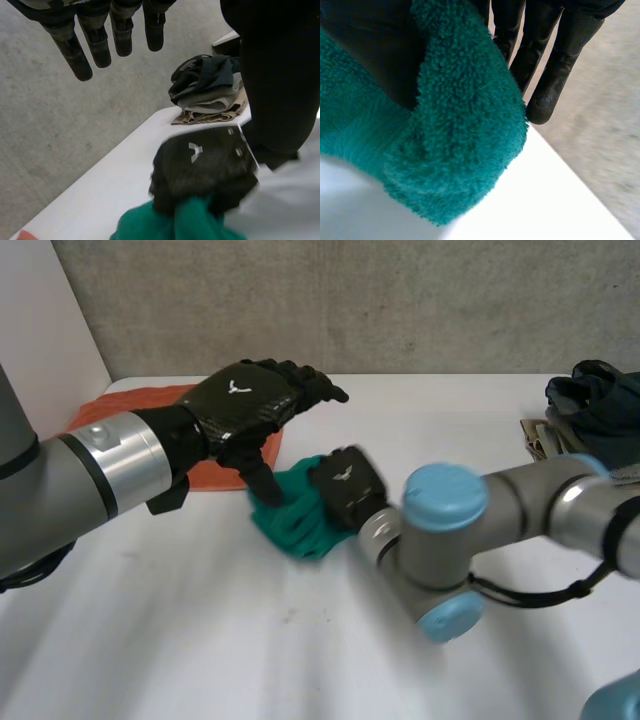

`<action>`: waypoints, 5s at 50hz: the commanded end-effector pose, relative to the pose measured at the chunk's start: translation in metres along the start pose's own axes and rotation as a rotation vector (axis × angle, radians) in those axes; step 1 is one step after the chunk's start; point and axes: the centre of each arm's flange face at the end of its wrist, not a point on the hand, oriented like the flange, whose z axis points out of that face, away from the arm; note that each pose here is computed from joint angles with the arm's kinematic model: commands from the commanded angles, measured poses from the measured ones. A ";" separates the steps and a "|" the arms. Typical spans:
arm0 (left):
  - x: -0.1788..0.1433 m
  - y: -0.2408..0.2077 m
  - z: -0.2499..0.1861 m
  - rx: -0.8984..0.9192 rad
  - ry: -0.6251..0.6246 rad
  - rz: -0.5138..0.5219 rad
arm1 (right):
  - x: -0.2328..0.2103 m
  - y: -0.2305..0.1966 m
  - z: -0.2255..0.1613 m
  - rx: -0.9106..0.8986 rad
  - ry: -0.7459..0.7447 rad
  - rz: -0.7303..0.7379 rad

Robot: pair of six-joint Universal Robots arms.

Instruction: Fold the laundry.

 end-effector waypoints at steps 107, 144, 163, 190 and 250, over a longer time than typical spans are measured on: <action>-0.055 -0.015 -0.001 0.135 -0.257 0.000 | 0.387 -0.094 -0.159 0.289 0.890 -0.222; -0.140 0.196 0.098 -0.204 -0.286 0.050 | 0.077 0.012 -0.128 -0.129 0.091 0.174; -0.151 0.213 0.124 -0.198 -0.290 0.061 | 0.074 0.028 -0.128 -0.181 0.093 0.192; -0.164 0.220 0.136 -0.161 -0.342 0.098 | 0.072 0.030 -0.129 -0.190 0.087 0.194; 0.145 0.074 0.147 0.209 0.035 -0.171 | 0.173 0.040 -0.134 -0.235 0.518 0.206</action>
